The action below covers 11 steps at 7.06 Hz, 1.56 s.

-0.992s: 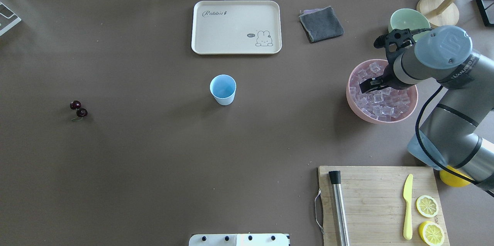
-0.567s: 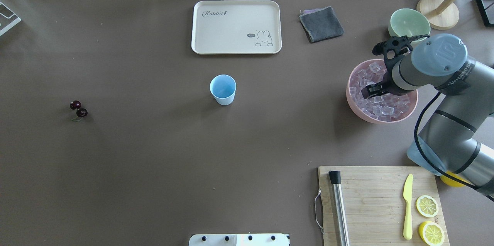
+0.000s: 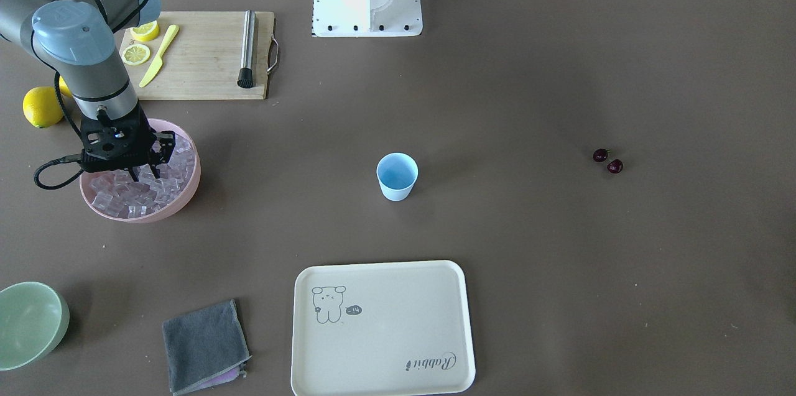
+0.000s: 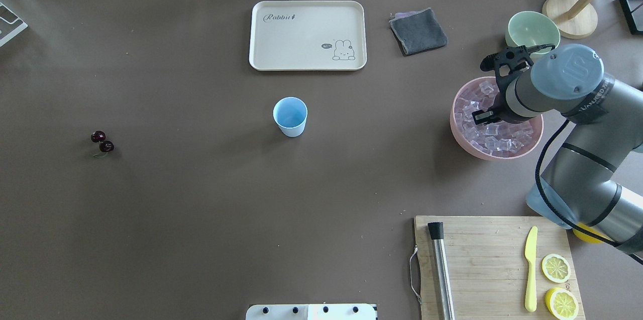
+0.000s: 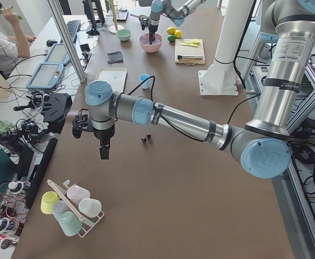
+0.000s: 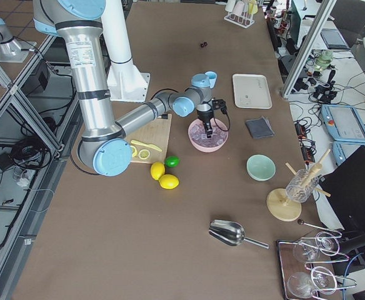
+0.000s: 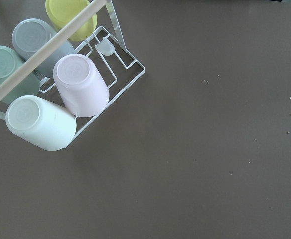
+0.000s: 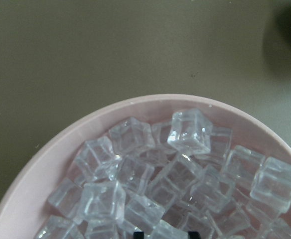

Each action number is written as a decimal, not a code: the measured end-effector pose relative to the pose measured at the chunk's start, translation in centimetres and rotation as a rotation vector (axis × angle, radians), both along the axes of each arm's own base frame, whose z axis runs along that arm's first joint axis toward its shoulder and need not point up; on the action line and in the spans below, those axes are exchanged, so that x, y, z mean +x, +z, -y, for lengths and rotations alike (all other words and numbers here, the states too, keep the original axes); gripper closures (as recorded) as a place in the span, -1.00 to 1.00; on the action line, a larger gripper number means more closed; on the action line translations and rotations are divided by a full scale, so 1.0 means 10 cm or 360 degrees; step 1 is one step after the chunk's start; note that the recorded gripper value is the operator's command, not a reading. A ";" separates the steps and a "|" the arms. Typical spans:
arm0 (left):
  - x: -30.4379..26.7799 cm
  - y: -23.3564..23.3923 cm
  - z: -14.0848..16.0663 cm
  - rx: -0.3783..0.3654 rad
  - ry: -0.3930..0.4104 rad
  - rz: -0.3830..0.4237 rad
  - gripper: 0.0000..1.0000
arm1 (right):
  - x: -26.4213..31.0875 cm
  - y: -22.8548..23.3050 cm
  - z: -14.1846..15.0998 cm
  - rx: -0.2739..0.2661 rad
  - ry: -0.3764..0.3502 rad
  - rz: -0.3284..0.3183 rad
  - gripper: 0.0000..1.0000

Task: Put ice and cherries in cup
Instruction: 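Lower the right gripper and grasp a clear ice cube, then carry the ice cube with the right gripper over the blue cup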

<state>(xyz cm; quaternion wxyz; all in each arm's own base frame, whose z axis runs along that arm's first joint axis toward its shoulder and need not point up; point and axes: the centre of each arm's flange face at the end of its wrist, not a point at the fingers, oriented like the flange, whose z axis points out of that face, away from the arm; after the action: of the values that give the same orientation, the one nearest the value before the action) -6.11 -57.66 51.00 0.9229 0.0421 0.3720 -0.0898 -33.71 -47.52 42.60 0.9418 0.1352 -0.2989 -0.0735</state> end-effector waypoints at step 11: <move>0.01 0.07 -0.08 -0.0015 0.0006 -0.0012 -0.96 | -0.06 -2.27 0.50 0.0315 0.0071 0.0507 1.00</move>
<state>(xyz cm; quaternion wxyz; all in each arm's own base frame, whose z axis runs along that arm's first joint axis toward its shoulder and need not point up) -5.97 -56.88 51.70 0.9219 0.0366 0.3751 -0.0901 -34.33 -52.49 19.86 0.8661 0.2436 -0.4323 -0.0593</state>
